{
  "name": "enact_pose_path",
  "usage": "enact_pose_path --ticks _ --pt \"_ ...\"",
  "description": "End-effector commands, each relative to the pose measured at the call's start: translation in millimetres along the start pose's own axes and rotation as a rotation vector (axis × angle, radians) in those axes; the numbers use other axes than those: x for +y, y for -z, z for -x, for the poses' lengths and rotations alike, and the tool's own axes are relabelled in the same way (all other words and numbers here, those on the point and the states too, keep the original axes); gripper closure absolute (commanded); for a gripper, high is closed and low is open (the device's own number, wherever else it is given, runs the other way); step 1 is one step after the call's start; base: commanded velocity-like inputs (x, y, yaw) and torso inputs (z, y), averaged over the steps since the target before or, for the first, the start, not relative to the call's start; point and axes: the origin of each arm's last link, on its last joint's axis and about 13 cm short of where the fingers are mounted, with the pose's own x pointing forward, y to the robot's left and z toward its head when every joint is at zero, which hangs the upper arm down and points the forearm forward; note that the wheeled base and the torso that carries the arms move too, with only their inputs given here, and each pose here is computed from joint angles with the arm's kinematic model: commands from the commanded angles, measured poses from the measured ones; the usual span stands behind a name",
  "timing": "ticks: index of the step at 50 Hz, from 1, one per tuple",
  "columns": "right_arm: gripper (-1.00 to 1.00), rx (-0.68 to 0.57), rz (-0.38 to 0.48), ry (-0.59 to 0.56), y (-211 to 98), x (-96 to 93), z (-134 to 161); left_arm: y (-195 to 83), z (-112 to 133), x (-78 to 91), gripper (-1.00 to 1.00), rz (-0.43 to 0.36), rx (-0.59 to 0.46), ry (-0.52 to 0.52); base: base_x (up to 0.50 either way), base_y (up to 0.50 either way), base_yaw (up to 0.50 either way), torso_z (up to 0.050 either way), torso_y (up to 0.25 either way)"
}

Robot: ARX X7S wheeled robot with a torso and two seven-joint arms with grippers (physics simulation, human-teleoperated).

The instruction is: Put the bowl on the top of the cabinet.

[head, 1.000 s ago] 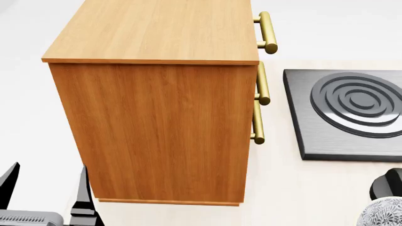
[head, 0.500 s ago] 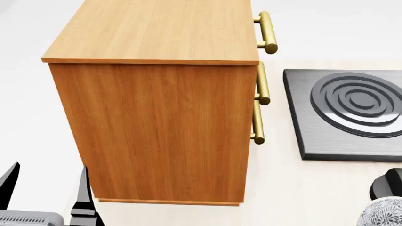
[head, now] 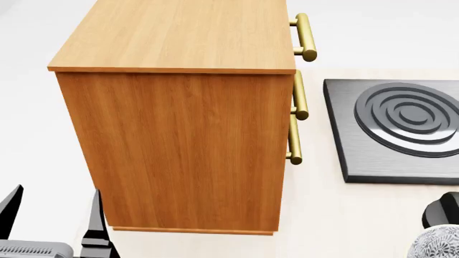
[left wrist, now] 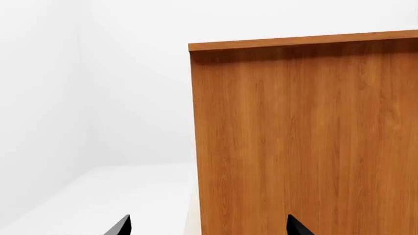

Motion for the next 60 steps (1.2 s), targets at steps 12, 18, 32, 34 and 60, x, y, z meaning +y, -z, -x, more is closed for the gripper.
enact_pose_path --ticks 12,18,32,34,60 --pt "1.00 -0.001 0.003 -0.022 1.5 4.0 -0.1 0.1 0.4 0.6 -1.00 0.001 0.000 -0.003 0.00 0.00 0.00 0.000 0.000" --pt "1.00 -0.011 0.005 -0.026 -0.1 4.0 1.8 0.2 0.3 0.1 -1.00 0.001 -0.001 -0.001 0.00 0.00 0.00 0.000 0.000" --pt "1.00 -0.097 -0.014 -0.013 -27.4 -6.0 10.5 0.3 0.7 0.5 -1.00 0.002 0.001 -0.003 0.00 0.00 0.00 0.000 0.000" --pt "1.00 -0.132 -0.015 -0.009 -40.6 -10.2 14.4 1.4 1.1 0.3 -1.00 0.003 0.001 -0.001 0.00 0.00 0.00 0.000 0.000" --pt "1.00 -0.228 -0.145 -0.113 -187.0 -56.3 44.5 0.2 1.2 -0.2 -1.00 0.004 0.001 0.001 0.00 0.00 0.00 0.000 0.000"
